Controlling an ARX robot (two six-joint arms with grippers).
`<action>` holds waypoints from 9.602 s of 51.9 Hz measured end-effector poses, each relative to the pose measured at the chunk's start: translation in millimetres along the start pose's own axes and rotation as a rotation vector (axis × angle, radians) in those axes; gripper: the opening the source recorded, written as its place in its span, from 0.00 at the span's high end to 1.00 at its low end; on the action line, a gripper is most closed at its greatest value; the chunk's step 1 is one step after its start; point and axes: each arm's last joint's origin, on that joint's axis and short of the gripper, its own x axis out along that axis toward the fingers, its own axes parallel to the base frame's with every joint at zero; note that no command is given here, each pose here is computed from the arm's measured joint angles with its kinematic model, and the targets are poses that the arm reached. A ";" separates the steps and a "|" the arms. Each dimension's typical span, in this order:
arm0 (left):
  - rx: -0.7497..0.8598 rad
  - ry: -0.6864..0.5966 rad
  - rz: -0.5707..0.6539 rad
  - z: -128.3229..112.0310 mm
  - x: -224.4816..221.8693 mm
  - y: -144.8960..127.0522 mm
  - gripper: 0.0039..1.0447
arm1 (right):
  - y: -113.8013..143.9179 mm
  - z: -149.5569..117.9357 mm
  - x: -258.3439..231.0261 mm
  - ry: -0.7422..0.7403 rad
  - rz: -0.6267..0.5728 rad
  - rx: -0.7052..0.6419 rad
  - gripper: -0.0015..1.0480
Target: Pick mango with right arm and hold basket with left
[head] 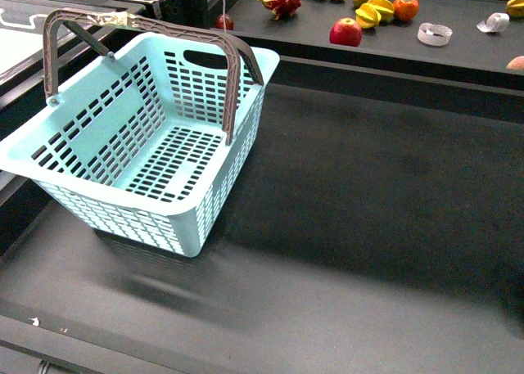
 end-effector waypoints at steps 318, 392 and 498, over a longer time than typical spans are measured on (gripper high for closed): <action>-0.154 0.293 -0.802 -42.0 212.0 -176.7 0.92 | -142.1 -95.2 106.8 0.538 -0.277 -0.175 0.08; -0.155 0.293 -0.804 -42.0 211.9 -176.9 0.92 | -261.2 -254.9 133.2 1.059 -0.357 -0.138 0.08; -0.155 0.293 -0.804 -42.0 211.9 -176.9 0.92 | -103.8 -30.6 135.2 0.576 0.149 0.030 0.33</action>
